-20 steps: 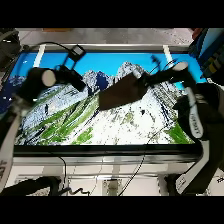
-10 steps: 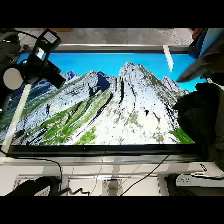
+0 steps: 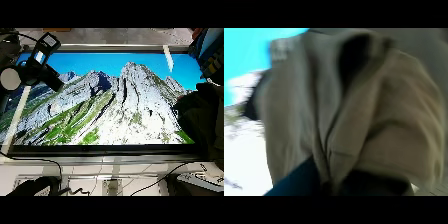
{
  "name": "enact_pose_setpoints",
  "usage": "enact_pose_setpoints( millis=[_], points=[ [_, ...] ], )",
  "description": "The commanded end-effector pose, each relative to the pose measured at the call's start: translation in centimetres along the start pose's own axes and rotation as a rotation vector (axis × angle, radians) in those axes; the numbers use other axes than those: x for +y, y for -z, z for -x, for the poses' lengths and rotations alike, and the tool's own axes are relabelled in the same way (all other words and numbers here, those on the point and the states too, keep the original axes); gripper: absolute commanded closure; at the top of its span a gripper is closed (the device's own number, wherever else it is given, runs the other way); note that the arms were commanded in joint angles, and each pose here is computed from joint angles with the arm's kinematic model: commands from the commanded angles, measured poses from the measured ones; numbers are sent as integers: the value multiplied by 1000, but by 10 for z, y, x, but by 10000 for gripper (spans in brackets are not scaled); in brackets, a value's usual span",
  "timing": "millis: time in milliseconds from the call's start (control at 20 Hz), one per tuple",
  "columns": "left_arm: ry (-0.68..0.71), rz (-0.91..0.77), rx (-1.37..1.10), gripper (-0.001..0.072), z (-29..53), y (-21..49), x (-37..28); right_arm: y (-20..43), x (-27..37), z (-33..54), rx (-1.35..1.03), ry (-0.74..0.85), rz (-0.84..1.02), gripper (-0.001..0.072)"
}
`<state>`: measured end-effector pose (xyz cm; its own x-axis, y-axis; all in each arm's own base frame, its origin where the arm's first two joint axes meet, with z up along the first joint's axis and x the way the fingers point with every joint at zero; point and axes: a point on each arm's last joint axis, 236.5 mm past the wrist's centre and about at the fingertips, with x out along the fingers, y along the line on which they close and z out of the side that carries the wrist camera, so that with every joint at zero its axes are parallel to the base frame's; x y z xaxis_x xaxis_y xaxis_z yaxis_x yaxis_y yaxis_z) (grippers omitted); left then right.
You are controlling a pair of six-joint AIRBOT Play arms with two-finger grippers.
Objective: Fold the clothes and pants, and hang the long-sleeved shirts on hangers.
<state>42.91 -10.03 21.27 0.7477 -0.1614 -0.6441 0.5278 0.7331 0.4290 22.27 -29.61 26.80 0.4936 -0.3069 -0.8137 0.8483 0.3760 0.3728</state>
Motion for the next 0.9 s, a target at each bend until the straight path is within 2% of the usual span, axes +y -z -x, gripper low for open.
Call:
enact_pose_setpoints(
  millis=[0, 50, 200, 300, 500, 650, 700, 750, 850],
  points=[
    [1, 0, 4, 691, 1, 1, 0, 12, -44, 8, 47, 136, -83, 143],
    [2, 0, 4, 691, 1, 1, 0, 12, -43, 7, 49, 133, -75, 25],
    [1, 0, 4, 691, 1, 1, 0, 14, -38, 7, 56, 114, -54, 28],
    [1, 0, 4, 691, 1, 1, 0, 20, -12, 6, 86, 1, 30, 236],
    [1, 0, 4, 691, 1, 1, 0, 58, 100, 35, 177, -483, 264, 248],
    [1, 0, 4, 691, 1, 1, 0, 110, 168, 81, 255, -740, 426, 260],
    [2, 0, 4, 691, 1, 1, 0, 134, 186, 96, 283, -796, 493, 298],
    [1, 0, 4, 691, 1, 1, 0, 156, 199, 109, 304, -832, 566, 358],
    [1, 0, 4, 691, 1, 1, 0, 207, 218, 136, 337, -908, 757, 563]
  ],
)
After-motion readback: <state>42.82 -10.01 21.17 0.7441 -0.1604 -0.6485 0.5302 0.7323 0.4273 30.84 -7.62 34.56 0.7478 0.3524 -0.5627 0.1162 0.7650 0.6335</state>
